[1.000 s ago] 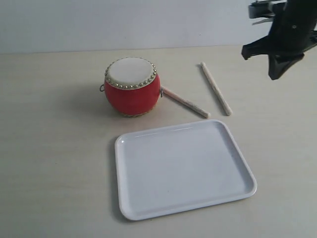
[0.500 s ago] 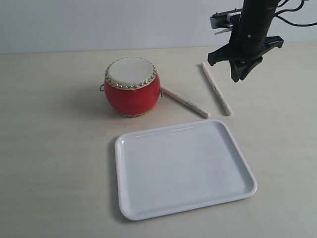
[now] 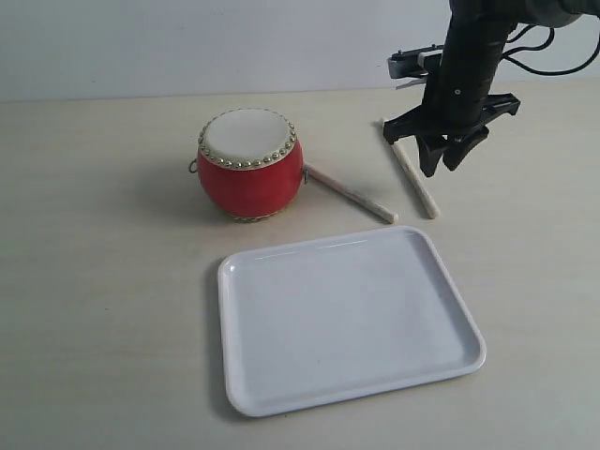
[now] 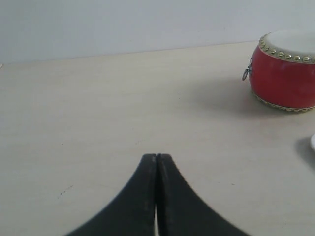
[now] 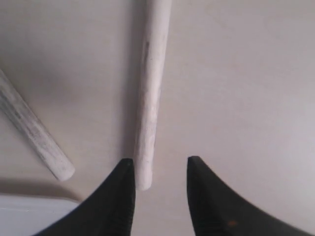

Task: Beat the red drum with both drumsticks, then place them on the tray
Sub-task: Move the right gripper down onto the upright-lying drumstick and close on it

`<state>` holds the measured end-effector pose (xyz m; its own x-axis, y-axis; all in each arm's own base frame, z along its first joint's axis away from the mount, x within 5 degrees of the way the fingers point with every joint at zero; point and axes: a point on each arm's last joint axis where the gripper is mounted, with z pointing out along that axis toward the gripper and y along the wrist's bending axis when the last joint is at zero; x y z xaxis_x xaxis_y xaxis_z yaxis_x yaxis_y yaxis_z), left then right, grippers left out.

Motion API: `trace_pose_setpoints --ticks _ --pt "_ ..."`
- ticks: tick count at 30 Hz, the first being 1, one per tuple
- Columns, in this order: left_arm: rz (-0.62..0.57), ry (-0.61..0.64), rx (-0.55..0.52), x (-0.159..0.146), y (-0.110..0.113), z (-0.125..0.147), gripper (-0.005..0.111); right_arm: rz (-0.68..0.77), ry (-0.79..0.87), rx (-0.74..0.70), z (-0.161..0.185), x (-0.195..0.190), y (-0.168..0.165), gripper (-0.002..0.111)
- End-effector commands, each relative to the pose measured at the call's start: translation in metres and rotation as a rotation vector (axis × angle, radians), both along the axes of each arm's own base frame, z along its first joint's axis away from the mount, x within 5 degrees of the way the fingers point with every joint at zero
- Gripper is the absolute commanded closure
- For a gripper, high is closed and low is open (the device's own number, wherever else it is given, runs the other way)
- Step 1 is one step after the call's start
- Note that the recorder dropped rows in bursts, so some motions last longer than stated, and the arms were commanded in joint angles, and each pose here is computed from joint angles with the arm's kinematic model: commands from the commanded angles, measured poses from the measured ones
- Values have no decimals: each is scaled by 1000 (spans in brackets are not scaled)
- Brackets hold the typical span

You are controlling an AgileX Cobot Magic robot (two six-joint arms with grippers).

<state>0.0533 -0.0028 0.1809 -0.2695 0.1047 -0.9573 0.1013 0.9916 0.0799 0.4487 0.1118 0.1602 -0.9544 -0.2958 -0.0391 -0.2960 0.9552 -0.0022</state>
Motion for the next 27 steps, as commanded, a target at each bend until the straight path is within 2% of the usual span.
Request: trace_pose_setpoints --ticks 1,19,24,27 --pt "0 -11 -3 0 0 0 107 5 -35 9 4 3 1 72" --pt "0 -11 -3 0 0 0 107 35 -70 15 4 6 2 73" --pt "0 -11 -3 0 0 0 107 138 -39 88 4 1 17 73" --pt "0 -11 -3 0 0 0 107 188 -75 62 4 0 30 73"
